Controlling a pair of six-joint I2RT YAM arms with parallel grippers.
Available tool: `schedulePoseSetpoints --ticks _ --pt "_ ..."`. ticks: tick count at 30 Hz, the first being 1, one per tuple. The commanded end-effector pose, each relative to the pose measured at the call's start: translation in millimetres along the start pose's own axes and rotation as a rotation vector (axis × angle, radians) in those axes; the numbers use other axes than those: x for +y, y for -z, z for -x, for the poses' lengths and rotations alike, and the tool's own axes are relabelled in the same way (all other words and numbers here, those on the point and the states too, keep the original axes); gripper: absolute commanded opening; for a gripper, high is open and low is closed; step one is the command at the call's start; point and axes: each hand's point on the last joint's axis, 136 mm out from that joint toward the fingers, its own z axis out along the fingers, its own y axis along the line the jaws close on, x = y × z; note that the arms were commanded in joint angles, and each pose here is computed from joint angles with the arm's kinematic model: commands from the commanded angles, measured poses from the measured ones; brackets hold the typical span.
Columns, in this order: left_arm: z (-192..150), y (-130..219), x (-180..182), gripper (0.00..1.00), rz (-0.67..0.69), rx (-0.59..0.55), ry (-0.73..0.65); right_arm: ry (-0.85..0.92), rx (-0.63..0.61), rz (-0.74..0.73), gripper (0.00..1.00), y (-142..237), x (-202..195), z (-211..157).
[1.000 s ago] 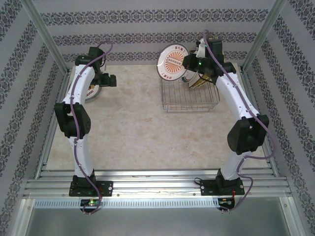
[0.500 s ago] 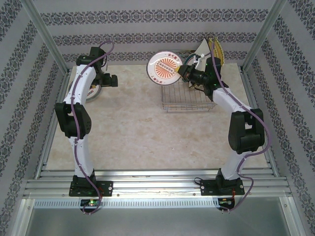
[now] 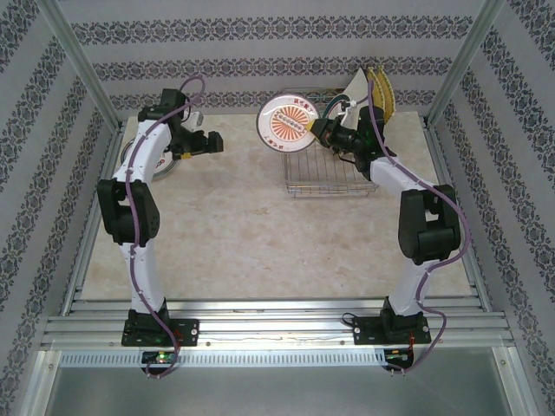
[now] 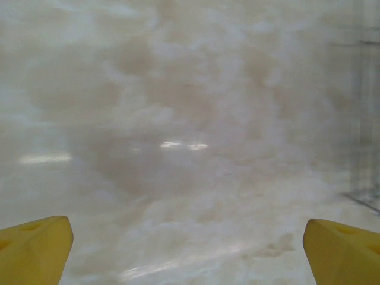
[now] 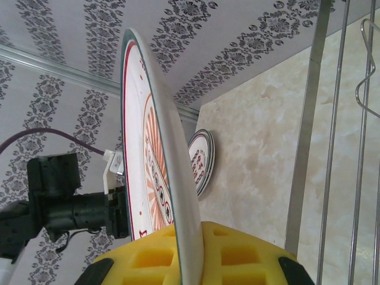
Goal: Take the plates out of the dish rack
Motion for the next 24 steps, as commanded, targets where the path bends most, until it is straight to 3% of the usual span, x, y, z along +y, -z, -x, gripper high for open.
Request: schedulePoseSetpoints --ticks 1,4,12,18,21,24 --pt "25 32 -73 1.0 -0.358 -0.159 -0.078 0.043 0.009 0.063 0.0 -4 20 -2" --pt "27 39 -94 1.0 -0.503 -0.183 -0.078 0.042 0.034 0.055 0.0 -12 20 -8" --pt "32 57 -119 1.0 -0.697 -0.248 -0.069 0.027 0.074 0.054 0.0 -38 18 -21" --pt "26 45 -116 0.98 -0.672 -0.22 -0.045 0.036 0.115 0.094 0.0 -63 34 -30" --pt "22 36 -113 0.86 -0.653 -0.196 -0.035 0.045 0.134 0.111 0.0 -73 44 -34" --pt "22 31 -110 0.61 -0.642 -0.183 -0.023 0.048 0.145 0.115 0.0 -78 47 -38"
